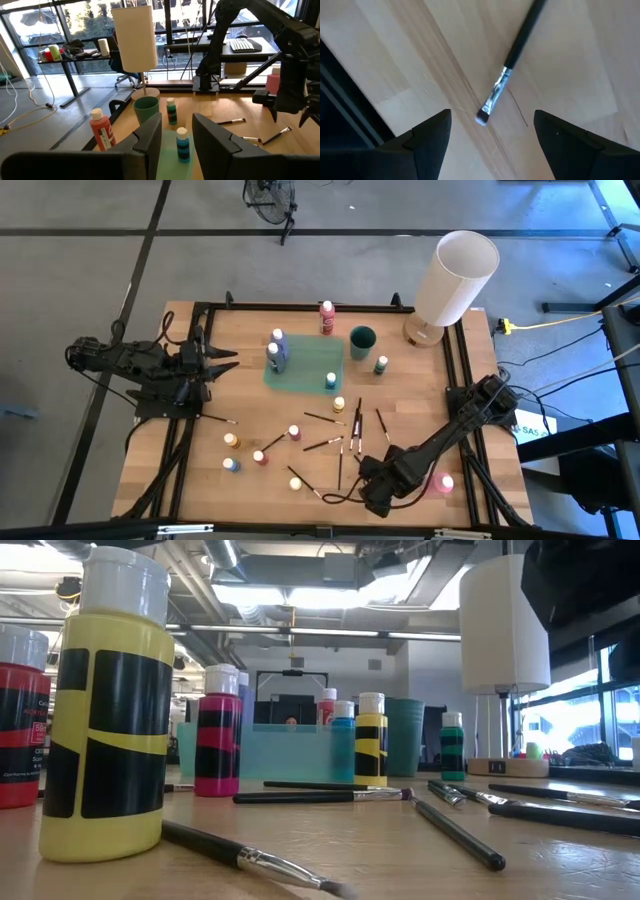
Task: Pick & Place Paint Supplies
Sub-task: Put the black paint brush into the dark green cup
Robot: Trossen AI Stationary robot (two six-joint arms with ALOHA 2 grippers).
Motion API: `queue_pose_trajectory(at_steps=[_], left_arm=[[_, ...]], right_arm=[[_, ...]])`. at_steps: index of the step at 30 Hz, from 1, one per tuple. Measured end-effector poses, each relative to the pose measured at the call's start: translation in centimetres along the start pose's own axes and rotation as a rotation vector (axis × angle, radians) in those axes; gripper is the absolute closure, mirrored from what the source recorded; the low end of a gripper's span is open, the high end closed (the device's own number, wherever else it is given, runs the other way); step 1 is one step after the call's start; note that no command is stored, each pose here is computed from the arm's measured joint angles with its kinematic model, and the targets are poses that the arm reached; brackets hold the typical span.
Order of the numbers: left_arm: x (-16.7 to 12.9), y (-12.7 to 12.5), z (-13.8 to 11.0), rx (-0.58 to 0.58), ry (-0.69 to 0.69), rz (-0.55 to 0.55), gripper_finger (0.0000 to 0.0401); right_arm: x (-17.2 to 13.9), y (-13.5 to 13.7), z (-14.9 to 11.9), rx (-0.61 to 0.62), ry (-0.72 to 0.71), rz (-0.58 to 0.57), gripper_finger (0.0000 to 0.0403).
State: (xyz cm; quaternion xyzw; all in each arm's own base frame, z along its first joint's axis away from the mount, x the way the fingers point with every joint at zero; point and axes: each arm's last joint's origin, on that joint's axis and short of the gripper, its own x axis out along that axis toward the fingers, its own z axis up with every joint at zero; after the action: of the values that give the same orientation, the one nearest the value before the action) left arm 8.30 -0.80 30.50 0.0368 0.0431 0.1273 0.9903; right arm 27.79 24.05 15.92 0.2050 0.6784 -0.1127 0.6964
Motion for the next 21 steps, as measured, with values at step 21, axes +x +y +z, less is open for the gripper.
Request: queue_pose_trajectory(at_steps=[21], left_arm=[[-0.01,-0.20,-0.06,0.004,0.004,-0.067,0.0297]], right_arm=[[1.18,0.07,0.08,0.003,0.017,-0.021,0.0168]])
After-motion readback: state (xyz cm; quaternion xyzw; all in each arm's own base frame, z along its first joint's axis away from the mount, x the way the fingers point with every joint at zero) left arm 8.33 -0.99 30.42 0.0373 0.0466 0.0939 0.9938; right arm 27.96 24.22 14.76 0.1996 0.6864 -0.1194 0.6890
